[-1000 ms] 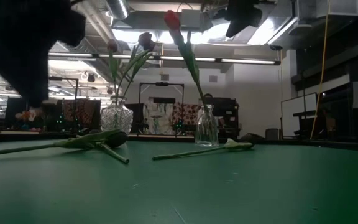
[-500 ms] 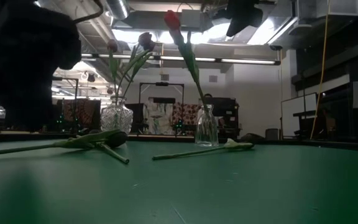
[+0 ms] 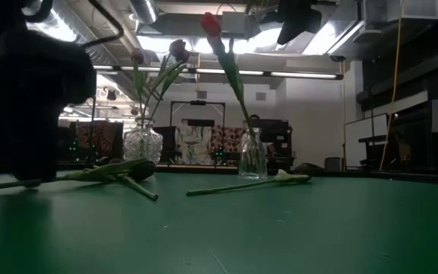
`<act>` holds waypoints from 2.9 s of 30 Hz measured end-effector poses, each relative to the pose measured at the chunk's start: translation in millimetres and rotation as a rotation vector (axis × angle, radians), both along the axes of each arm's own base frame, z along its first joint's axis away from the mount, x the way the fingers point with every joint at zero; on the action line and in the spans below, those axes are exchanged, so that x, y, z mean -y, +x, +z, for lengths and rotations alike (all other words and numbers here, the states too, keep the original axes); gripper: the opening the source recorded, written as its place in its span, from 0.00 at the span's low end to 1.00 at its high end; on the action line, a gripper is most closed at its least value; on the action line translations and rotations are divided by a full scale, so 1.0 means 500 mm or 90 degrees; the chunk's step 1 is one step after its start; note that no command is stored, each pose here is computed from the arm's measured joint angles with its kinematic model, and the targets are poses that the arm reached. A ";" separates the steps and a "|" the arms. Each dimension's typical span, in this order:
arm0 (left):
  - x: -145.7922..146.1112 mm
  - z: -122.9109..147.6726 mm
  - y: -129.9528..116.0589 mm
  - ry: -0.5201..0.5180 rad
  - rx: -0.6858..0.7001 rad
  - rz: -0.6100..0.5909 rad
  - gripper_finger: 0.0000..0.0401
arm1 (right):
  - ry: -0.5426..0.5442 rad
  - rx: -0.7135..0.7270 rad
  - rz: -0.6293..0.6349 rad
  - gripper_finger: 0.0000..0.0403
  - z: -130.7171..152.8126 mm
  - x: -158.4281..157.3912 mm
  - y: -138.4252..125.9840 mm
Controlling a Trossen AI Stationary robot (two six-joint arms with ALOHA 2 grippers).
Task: Sort flowers into vase by color
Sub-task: Put the bottom black tulip into the bottom transparent vase
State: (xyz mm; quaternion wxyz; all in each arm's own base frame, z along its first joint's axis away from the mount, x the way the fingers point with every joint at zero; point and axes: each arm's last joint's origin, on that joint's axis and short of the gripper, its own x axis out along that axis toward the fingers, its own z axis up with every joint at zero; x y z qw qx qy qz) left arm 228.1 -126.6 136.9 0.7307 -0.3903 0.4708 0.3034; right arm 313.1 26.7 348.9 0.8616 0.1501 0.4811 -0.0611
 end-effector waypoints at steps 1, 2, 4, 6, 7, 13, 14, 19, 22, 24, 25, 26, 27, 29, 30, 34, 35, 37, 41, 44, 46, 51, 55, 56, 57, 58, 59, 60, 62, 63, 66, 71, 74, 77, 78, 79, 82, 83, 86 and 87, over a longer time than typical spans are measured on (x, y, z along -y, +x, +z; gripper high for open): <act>0.002 -0.004 0.002 -0.001 -0.002 -0.001 0.42 | 0.000 0.000 0.000 0.58 0.000 0.000 0.000; 0.003 -0.007 0.004 -0.003 -0.003 0.000 0.42 | 0.000 0.000 0.000 0.58 0.000 0.000 0.000; 0.009 -0.013 0.004 -0.006 -0.005 0.008 0.41 | 0.000 0.000 0.000 0.58 0.000 0.000 0.000; 0.013 -0.014 0.000 -0.001 -0.003 0.017 0.40 | 0.000 0.000 0.000 0.58 0.000 0.000 0.000; 0.016 -0.014 -0.002 0.000 -0.002 0.020 0.39 | 0.000 0.000 0.000 0.58 0.000 0.000 0.000; 0.020 -0.014 -0.008 -0.003 -0.005 0.032 0.21 | -0.002 0.000 0.003 0.58 0.000 0.000 0.000; 0.020 -0.014 -0.008 -0.005 -0.007 0.032 0.18 | -0.002 0.001 0.004 0.58 0.000 0.000 0.000; 0.019 -0.013 -0.008 -0.018 -0.009 0.035 0.02 | 0.000 0.005 0.005 0.58 0.001 0.000 0.001; 0.019 -0.009 -0.003 -0.029 -0.009 0.040 0.02 | 0.024 0.023 0.022 0.58 0.005 -0.003 0.005; 0.023 -0.002 0.002 -0.037 -0.004 0.037 0.02 | 0.045 0.049 0.040 0.58 0.012 -0.006 0.009; 0.027 0.003 0.007 -0.043 0.005 0.035 0.01 | 0.056 0.065 0.055 0.58 0.017 -0.007 0.009; 0.031 0.010 0.013 -0.044 0.016 0.032 0.01 | 0.069 0.081 0.070 0.58 0.023 -0.009 0.009; 0.033 0.017 0.018 -0.041 0.027 0.031 0.01 | 0.086 0.101 0.086 0.58 0.030 -0.011 0.011; 0.037 0.030 0.029 -0.030 0.049 0.026 0.01 | 0.126 0.148 0.123 0.58 0.050 -0.016 0.008; 0.038 0.037 0.033 -0.022 0.059 0.023 0.01 | 0.147 0.166 0.141 0.58 0.058 -0.018 0.006; 0.048 0.073 0.056 0.005 0.112 0.003 0.01 | 0.205 0.256 0.214 0.58 0.108 -0.035 -0.021; 0.049 0.084 0.062 0.017 0.128 -0.003 0.01 | 0.211 0.281 0.232 0.58 0.121 -0.042 -0.028; 0.049 0.105 0.075 0.042 0.157 -0.012 0.01 | 0.231 0.326 0.262 0.58 0.149 -0.060 -0.050; 0.052 0.153 0.101 0.107 0.215 -0.069 0.01 | 0.281 0.418 0.290 0.58 0.207 -0.096 -0.100; 0.060 0.196 0.125 0.178 0.285 -0.128 0.01 | 0.287 0.482 0.280 0.58 0.244 -0.124 -0.145; 0.067 0.224 0.142 0.229 0.350 -0.165 0.00 | 0.273 0.512 0.259 0.58 0.261 -0.138 -0.177; 0.075 0.287 0.176 0.339 0.528 -0.210 0.00 | 0.235 0.553 0.233 0.58 0.277 -0.184 -0.230; 0.058 0.322 0.195 0.401 0.612 -0.206 0.00 | 0.217 0.570 0.194 0.58 0.284 -0.215 -0.266; 0.051 0.329 0.200 0.408 0.630 -0.206 0.00 | 0.213 0.575 0.185 0.58 0.286 -0.221 -0.275; 0.043 0.335 0.205 0.412 0.647 -0.210 0.00 | 0.210 0.578 0.179 0.58 0.287 -0.227 -0.284; 0.035 0.340 0.209 0.415 0.663 -0.215 0.00 | 0.206 0.581 0.174 0.58 0.287 -0.234 -0.291; 0.028 0.344 0.213 0.414 0.676 -0.215 0.00 | 0.202 0.585 0.170 0.58 0.288 -0.240 -0.297; 0.018 0.348 0.217 0.411 0.689 -0.211 0.00 | 0.202 0.593 0.170 0.58 0.291 -0.245 -0.304; -0.001 0.349 0.231 0.402 0.717 -0.186 0.00 | 0.201 0.616 0.190 0.58 0.298 -0.255 -0.316; -0.010 0.349 0.238 0.398 0.732 -0.168 0.00 | 0.204 0.629 0.201 0.58 0.303 -0.257 -0.323; -0.027 0.334 0.265 0.375 0.779 -0.144 0.00 | 0.204 0.654 0.229 0.58 0.316 -0.263 -0.342; -0.031 0.288 0.317 0.307 0.799 -0.131 0.00 | 0.203 0.667 0.266 0.58 0.326 -0.265 -0.371; -0.010 0.292 0.367 0.293 0.821 -0.189 0.00 | 0.206 0.664 0.281 0.58 0.326 -0.267 -0.381; 0.023 0.314 0.423 0.326 0.806 -0.270 0.00 | 0.206 0.665 0.292 0.58 0.326 -0.271 -0.386; 0.034 0.319 0.442 0.346 0.792 -0.293 0.00 | 0.208 0.665 0.296 0.58 0.326 -0.272 -0.388; 0.043 0.322 0.458 0.367 0.777 -0.314 0.00 | 0.212 0.666 0.298 0.58 0.327 -0.273 -0.390; 0.067 0.328 0.504 0.447 0.763 -0.365 0.00 | 0.228 0.677 0.303 0.58 0.332 -0.277 -0.396; 0.076 0.327 0.516 0.476 0.762 -0.381 0.00 | 0.232 0.679 0.305 0.58 0.333 -0.278 -0.398; 0.091 0.317 0.548 0.528 0.756 -0.376 0.00 | 0.237 0.678 0.306 0.58 0.333 -0.281 -0.401; 0.095 0.312 0.557 0.531 0.756 -0.373 0.00 | 0.237 0.677 0.306 0.58 0.333 -0.281 -0.401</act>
